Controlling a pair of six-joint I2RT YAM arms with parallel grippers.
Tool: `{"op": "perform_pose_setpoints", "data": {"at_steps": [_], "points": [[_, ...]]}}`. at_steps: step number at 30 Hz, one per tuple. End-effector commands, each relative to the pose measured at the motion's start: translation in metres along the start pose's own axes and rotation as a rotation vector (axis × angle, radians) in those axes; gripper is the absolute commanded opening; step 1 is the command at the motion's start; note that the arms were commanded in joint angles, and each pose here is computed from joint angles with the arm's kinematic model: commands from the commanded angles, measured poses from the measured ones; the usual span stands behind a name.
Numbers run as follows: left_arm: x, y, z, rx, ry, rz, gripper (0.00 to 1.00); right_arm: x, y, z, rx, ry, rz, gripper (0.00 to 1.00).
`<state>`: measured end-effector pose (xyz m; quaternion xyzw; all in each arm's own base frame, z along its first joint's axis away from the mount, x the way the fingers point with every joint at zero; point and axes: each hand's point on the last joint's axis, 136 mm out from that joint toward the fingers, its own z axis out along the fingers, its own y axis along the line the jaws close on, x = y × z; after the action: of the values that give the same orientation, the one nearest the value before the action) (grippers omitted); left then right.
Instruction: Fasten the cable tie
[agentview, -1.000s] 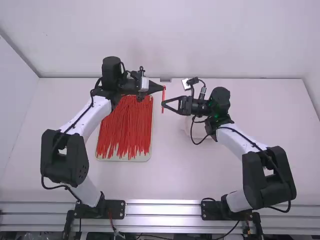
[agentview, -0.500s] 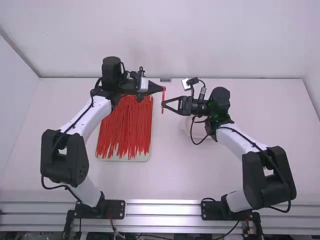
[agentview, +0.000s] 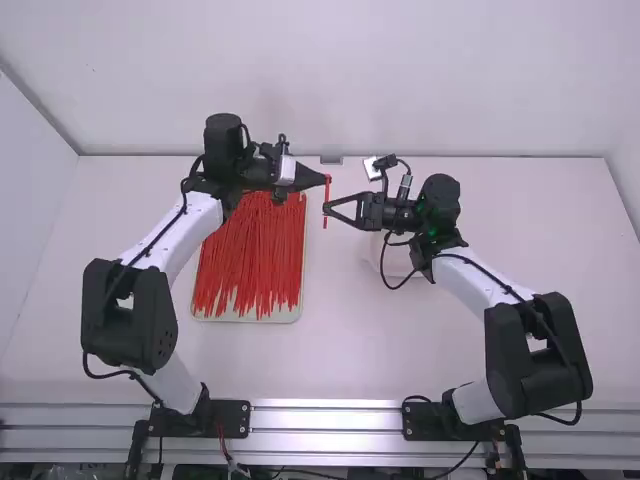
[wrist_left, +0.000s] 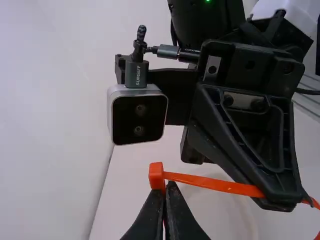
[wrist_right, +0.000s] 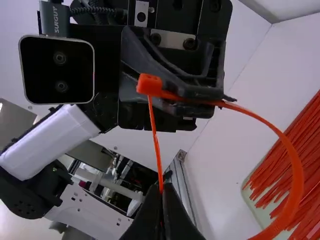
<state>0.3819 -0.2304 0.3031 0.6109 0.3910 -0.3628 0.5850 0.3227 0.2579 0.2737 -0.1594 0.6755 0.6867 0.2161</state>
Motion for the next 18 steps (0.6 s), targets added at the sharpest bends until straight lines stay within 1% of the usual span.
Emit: {"op": "perform_pose_setpoints", "data": {"at_steps": [1,4,7,14,18], "points": [[-0.002,-0.009,0.001,0.045,-0.038,-0.002,0.02,-0.011,0.004,0.002,0.003,-0.032,0.005,0.00],[-0.006,-0.014,0.001,0.070,-0.063,0.031,0.02,-0.011,0.004,0.002,0.002,-0.031,0.025,0.00],[-0.005,-0.015,0.001,0.070,-0.062,0.046,0.02,-0.011,0.004,0.002,0.002,-0.032,0.045,0.00],[-0.004,-0.015,0.001,0.070,-0.061,0.041,0.02,-0.021,0.015,0.004,-0.013,-0.033,0.031,0.00],[-0.004,-0.016,0.001,0.071,-0.061,0.041,0.02,-0.027,0.017,0.002,-0.009,-0.044,0.030,0.00]]}}
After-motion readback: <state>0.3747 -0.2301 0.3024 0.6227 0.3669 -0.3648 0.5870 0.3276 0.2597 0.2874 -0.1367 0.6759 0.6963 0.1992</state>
